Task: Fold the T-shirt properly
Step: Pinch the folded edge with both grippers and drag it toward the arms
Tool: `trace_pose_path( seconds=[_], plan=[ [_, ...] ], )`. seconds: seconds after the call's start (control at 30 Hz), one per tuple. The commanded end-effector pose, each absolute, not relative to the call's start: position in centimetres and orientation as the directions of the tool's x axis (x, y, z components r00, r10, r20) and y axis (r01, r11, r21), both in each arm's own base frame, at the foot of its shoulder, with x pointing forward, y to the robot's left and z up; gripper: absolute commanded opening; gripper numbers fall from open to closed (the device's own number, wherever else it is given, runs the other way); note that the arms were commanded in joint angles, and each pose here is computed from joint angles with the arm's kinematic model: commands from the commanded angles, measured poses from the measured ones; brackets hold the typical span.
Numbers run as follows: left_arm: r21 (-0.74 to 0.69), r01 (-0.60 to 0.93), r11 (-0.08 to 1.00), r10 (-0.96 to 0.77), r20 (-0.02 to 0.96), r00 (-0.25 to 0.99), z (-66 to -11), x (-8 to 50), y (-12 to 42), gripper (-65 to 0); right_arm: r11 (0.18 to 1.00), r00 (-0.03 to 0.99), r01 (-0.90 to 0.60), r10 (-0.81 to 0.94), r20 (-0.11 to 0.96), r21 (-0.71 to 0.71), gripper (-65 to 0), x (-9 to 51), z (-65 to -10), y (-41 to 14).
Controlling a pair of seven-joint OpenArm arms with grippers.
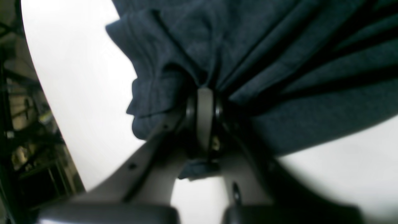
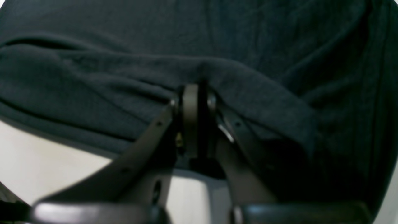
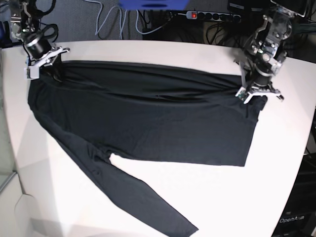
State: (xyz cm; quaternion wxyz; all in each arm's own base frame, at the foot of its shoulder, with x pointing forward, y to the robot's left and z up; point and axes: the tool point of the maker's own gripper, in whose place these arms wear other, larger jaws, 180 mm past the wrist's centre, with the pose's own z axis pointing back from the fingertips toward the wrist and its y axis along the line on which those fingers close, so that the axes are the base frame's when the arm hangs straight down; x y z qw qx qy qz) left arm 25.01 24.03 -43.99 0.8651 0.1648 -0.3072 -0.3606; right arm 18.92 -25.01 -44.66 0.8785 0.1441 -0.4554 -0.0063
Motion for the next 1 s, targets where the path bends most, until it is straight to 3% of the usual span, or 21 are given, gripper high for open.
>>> trace_pose_path(
  seconds=[0.0,0.47,0.63,0.97],
  plan=[
    [0.473,0.565,0.676,-0.729,0.317,0.607,-45.4,22.4,25.3,-65.0,0.980,0.801,-0.111,-0.010,0.598,0.166,-62.6,12.7,-49.6,-26.0],
    [0.525,0.440,0.729,-0.670,0.416,0.615,-40.9,23.2,26.4,-65.0,0.980,0.765,-0.122,-0.010,0.644,0.160,-62.6,13.8,-48.6,-26.1],
    [0.549,0.337,0.765,-0.620,0.488,0.614,-38.7,25.8,27.3,-65.0,0.969,0.705,-0.186,0.017,0.709,0.161,-62.6,16.0,-46.0,-24.3],
    [0.575,0.314,0.755,-0.642,0.553,0.531,-34.8,26.5,25.6,-65.0,0.951,0.640,-0.266,0.053,0.767,0.156,-62.6,15.8,-41.9,-21.8]
  ],
)
